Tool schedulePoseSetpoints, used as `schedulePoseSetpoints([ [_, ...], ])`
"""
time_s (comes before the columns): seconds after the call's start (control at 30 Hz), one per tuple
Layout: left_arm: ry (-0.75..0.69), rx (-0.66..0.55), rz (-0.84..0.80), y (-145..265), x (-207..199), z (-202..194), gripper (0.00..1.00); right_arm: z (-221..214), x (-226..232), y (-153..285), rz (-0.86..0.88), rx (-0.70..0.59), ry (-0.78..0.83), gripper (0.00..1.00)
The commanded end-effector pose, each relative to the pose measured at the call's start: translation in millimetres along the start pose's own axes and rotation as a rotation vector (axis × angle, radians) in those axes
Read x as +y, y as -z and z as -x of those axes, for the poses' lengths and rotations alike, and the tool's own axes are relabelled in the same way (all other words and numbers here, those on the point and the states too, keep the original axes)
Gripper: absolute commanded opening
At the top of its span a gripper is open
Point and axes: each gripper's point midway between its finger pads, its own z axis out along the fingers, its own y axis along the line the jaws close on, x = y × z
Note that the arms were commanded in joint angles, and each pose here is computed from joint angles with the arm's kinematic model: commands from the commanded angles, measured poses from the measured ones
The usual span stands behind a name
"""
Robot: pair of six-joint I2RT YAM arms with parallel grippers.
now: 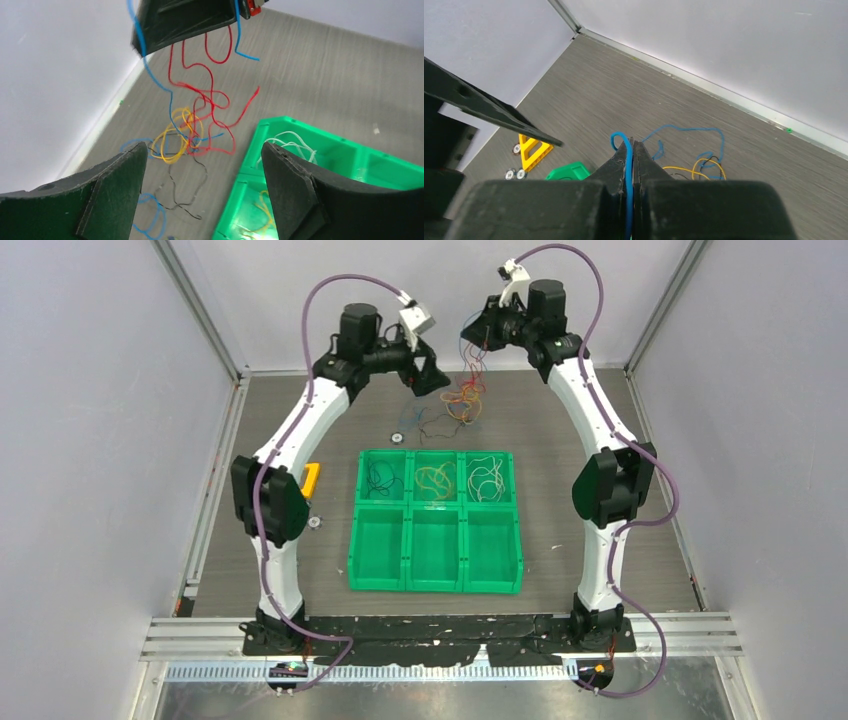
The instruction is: Untangle the cables
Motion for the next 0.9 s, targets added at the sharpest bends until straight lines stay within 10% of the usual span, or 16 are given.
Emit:
schedulePoseSetpoints([
  [0.0, -0.288, 0.009, 0.019, -34.1, -1.7, 8.8, 0.88, 42.7, 25.1, 19.1, 0.011, -0.106, -0.014, 0.05],
  [0.27, -0.447, 0.105, 0.149, -93.2, 18.5, -20.0, 0.89, 48.4, 42.6, 20.5, 0.058, -0.123, -0.093, 0.05],
  [0.47, -0.439, 0.119, 0.253, -92.0, 35.5, -2.7, 0.03, 40.1, 30.1, 24.1, 0.043, -0.108, -0.094, 0.05],
  [0.87, -0.224, -0.047, 0.252, 31.8, 19.0, 71.2, 0.00, -9.6, -154.9, 31.6, -0.376, -0.038, -0.005, 0.20],
])
